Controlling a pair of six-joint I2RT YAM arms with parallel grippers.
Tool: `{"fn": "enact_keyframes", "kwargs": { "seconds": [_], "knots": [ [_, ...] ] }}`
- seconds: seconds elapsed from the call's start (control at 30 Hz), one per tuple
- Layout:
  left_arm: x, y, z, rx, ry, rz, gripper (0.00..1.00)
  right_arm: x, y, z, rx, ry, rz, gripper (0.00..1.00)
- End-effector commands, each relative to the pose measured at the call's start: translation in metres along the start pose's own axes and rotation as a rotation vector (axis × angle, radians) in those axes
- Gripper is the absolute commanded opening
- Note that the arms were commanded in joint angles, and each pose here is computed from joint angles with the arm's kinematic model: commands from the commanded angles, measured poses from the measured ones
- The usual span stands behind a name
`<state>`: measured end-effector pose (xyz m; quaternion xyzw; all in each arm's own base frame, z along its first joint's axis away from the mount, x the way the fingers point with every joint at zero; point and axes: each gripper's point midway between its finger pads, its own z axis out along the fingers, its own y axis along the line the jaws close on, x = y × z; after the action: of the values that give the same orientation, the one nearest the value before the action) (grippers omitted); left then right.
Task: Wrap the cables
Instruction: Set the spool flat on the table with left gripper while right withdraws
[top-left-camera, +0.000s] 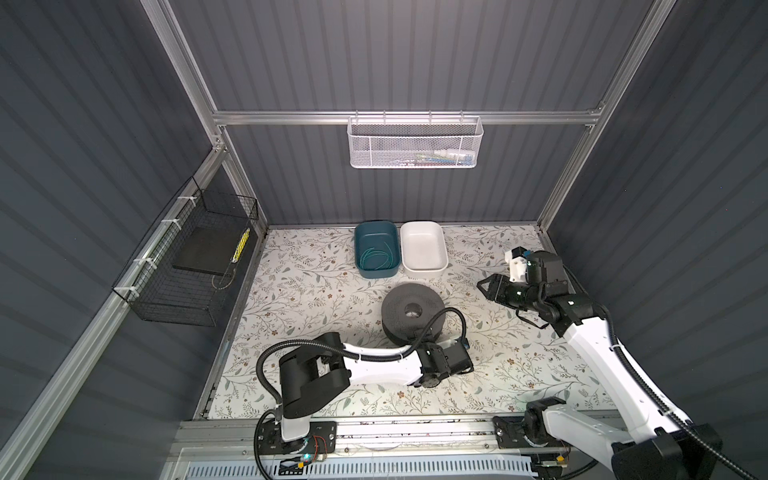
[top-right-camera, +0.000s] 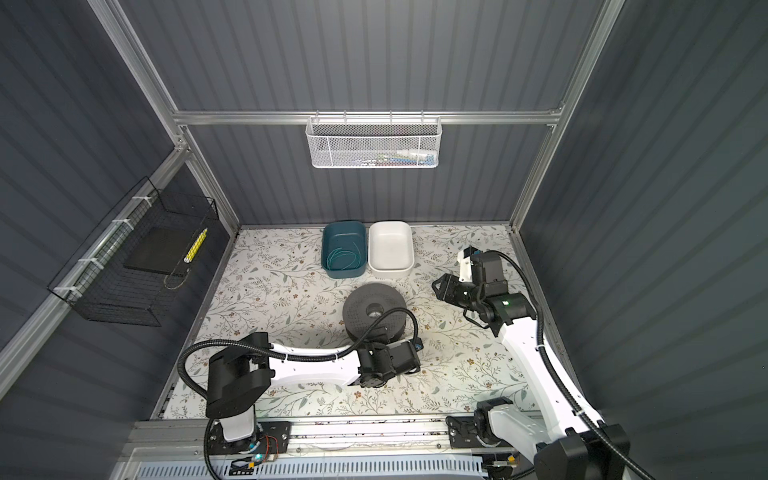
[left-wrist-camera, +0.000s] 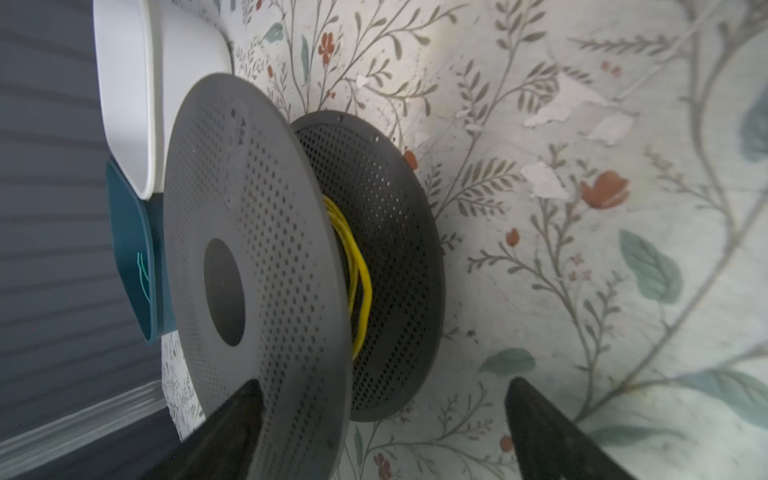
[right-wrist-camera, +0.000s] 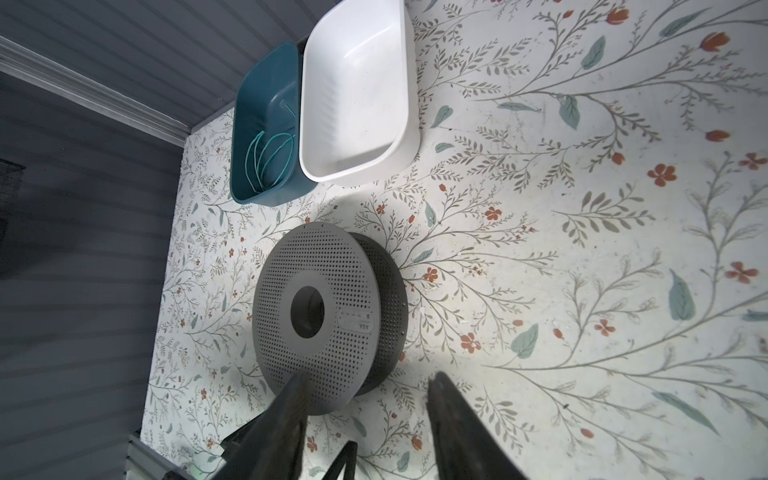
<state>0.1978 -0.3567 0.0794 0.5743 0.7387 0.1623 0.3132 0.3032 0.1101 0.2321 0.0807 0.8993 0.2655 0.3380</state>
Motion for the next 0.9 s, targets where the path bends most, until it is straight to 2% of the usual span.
{"fn": "enact_keyframes", "kwargs": {
  "seconds": [0.0,0.13,0.27,0.3,0.33,0.37,0.47,0.5,0.57,0.63,0.67,0.73,0.8,0.87],
  "knots": [
    [-0.010,0.016,-0.045,0.113,-0.040,-0.079,0.99,-0.009,0.006,-0.019,0.007,-0.033,-0.025,0.56],
    [-0.024,0.031,-0.092,0.218,-0.144,-0.109,1.00,-0.012,0.016,-0.027,-0.029,-0.042,-0.079,0.65],
    [-0.036,0.059,-0.130,0.214,-0.254,-0.161,0.99,-0.018,0.037,-0.033,-0.122,-0.044,-0.131,0.73],
    [-0.045,0.077,-0.149,0.195,-0.315,-0.211,0.99,-0.020,0.044,-0.038,-0.151,-0.059,-0.140,0.77],
    [-0.044,0.087,-0.158,0.176,-0.342,-0.248,1.00,-0.022,0.049,-0.043,-0.172,-0.078,-0.148,0.82],
    [-0.043,0.103,-0.170,0.144,-0.387,-0.315,0.99,-0.024,0.052,-0.050,-0.184,-0.107,-0.154,0.98],
    [-0.013,0.132,-0.181,0.026,-0.474,-0.513,0.99,-0.028,0.048,-0.063,-0.157,-0.183,-0.134,0.99],
    [0.001,0.146,-0.185,-0.040,-0.502,-0.599,0.99,-0.025,0.048,-0.064,-0.169,-0.185,-0.135,0.99],
    [0.023,0.157,-0.193,-0.069,-0.548,-0.700,1.00,-0.017,0.051,-0.062,-0.198,-0.167,-0.151,0.99],
    [0.053,0.171,-0.191,-0.169,-0.564,-0.852,0.99,-0.009,0.034,-0.050,-0.149,-0.139,-0.011,0.99],
    [0.067,0.177,-0.188,-0.240,-0.580,-0.891,0.99,-0.008,0.021,-0.042,-0.104,-0.151,0.033,0.99],
    [0.088,0.177,-0.181,-0.321,-0.592,-0.844,1.00,-0.007,0.016,-0.032,-0.111,-0.181,-0.006,0.99],
    [0.103,0.173,-0.176,-0.378,-0.585,-0.735,1.00,-0.013,0.015,-0.031,-0.117,-0.243,-0.072,0.99],
    [0.125,0.178,-0.173,-0.467,-0.548,-0.742,1.00,-0.019,0.004,-0.031,-0.062,-0.310,-0.112,0.99]
  ]
}}
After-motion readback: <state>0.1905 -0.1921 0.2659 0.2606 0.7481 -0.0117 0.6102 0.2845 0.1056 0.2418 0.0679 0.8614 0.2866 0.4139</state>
